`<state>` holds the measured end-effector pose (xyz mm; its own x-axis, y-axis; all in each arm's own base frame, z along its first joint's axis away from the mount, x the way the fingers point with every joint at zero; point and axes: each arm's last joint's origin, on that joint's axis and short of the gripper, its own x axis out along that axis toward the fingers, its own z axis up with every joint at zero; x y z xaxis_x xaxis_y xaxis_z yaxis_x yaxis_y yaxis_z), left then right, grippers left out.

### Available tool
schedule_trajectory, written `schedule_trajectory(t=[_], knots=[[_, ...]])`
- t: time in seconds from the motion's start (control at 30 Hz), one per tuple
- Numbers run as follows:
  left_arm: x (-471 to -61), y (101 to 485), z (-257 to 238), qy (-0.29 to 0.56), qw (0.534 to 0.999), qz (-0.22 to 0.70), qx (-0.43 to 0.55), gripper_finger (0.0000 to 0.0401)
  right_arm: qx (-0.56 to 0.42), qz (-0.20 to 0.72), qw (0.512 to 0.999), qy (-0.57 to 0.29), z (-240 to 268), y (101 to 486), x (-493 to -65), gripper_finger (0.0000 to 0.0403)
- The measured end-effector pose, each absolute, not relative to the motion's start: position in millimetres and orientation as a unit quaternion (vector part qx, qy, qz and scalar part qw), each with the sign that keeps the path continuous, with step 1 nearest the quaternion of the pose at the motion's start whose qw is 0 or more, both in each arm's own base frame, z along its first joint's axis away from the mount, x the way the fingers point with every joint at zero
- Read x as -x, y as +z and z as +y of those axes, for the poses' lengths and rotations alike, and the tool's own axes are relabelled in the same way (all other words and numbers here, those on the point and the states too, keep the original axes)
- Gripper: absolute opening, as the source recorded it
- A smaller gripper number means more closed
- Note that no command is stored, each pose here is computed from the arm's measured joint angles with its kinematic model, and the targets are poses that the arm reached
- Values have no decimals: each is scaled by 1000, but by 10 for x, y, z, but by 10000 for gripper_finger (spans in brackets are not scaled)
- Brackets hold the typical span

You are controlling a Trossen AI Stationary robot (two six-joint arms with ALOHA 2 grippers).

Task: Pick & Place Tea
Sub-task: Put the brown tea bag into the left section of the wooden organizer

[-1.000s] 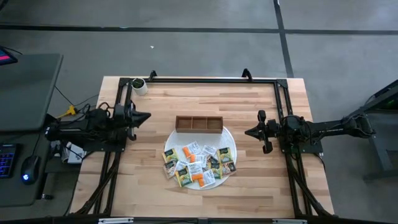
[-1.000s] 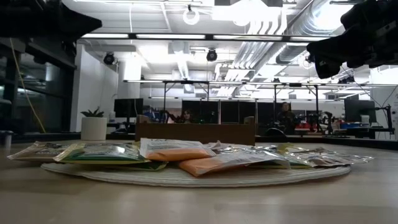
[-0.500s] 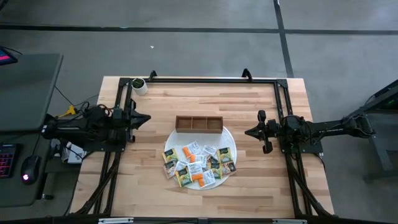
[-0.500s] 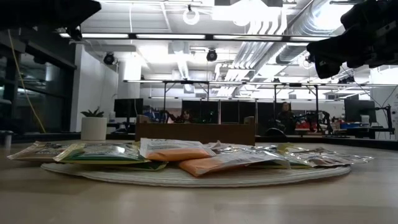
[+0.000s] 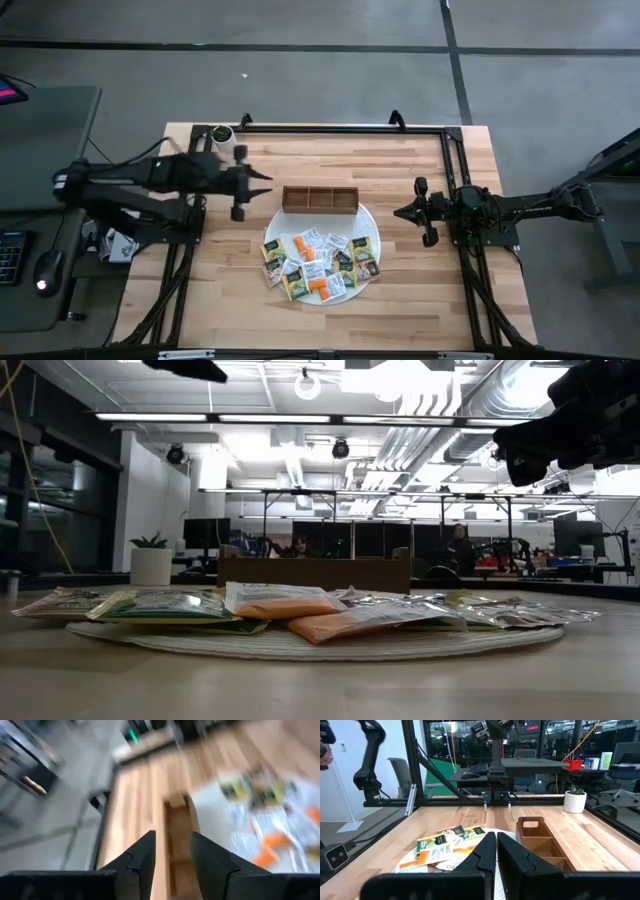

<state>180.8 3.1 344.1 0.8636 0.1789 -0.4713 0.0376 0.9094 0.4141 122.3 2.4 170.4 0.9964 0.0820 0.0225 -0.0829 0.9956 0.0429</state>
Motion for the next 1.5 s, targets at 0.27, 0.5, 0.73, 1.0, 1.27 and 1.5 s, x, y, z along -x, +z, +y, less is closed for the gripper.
schedule_trajectory(t=[0.27, 0.5, 0.73, 1.0, 1.27, 1.5], knots=[[-2312, 3324, -74, -93, 881, 464, -8, 120, -22, -10, 999, 41, 24, 1704, -1223, 12], [-2467, 2951, -229, -182, 869, 452, 86, 120, -22, -10, 999, 41, 24, 1704, -1223, 12], [-2326, 2467, -494, -209, 856, 461, 104, 120, -22, -10, 999, 41, 24, 1704, -1223, 12], [-1981, 1924, -740, -140, 873, 431, 180, 120, -22, -9, 999, 41, 24, 1703, -1223, 12], [-1646, 1527, -843, -33, 864, 431, 259, 120, -22, -7, 999, 41, 24, 1698, -1223, 12], [-1556, 1441, -885, 15, 859, 421, 291, 120, -22, -7, 999, 41, 23, 1697, -1223, 12]])
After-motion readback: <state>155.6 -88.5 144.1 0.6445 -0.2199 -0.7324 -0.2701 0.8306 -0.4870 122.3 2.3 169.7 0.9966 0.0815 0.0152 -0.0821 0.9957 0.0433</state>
